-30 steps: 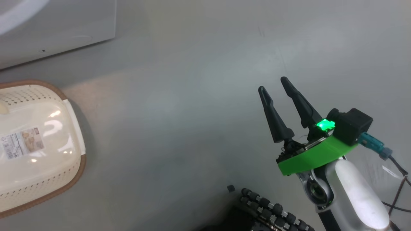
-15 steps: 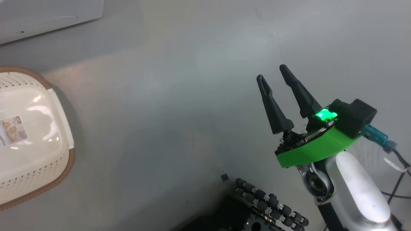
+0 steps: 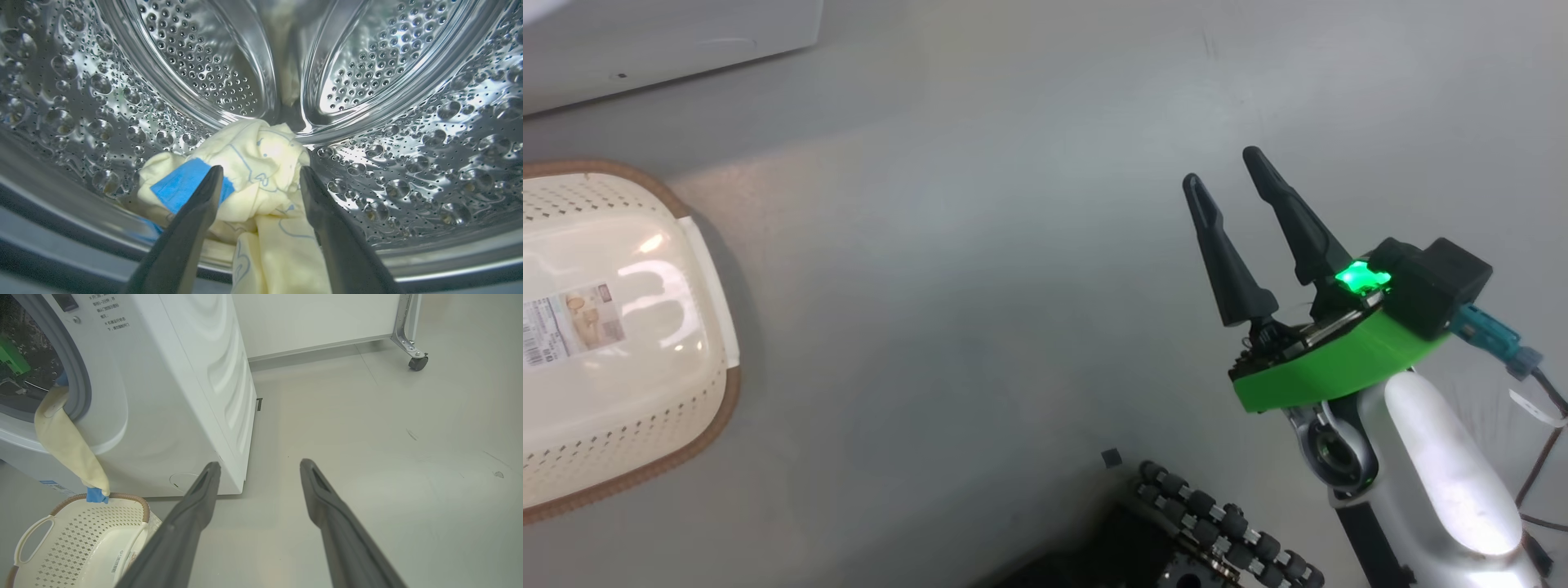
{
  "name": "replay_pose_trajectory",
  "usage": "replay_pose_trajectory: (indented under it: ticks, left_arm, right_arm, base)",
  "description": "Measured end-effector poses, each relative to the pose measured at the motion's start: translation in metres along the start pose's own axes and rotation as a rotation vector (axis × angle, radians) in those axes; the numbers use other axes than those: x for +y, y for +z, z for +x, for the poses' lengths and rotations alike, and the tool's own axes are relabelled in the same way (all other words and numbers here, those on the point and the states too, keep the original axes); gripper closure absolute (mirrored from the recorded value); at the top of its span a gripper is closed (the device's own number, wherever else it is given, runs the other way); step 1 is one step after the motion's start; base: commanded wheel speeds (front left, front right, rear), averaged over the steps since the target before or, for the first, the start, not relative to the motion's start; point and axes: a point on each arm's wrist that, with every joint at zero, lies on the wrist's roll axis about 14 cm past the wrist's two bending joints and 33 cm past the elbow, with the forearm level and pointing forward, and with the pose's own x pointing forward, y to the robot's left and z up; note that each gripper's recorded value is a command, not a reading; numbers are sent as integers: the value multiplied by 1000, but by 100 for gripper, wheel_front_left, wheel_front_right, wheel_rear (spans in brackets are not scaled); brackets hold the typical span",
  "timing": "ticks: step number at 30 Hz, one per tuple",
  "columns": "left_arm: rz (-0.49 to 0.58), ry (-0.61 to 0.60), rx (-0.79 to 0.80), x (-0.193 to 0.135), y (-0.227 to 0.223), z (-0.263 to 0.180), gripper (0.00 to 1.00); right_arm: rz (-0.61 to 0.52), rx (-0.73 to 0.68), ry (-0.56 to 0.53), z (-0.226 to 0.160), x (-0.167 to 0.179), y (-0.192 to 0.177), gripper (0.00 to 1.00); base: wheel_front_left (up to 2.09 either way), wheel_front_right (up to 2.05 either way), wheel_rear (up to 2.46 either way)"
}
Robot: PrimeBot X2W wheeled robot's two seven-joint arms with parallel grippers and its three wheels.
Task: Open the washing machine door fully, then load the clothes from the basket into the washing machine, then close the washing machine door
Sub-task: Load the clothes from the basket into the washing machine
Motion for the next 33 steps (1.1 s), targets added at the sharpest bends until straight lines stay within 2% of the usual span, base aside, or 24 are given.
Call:
replay_pose_trajectory:
  ticks: [8,15,26,33]
  left_arm:
    - [-17,11,-16,-5,-20,-33,0]
    - [-34,19,-94,-6,-15,-74,0]
    - [-41,18,-124,-24,-18,-169,0]
    - [-43,22,-77,-28,-26,-227,0]
  right_arm:
    - [-30,-28,33,6,8,8,0]
    - [-51,-65,70,8,20,20,0]
    - [-76,-122,109,11,33,39,0]
    - [-91,-150,139,13,44,49,0]
  base:
    - [0,0,0]
    - [0,0,0]
    - [0,0,0]
    - [0,0,0]
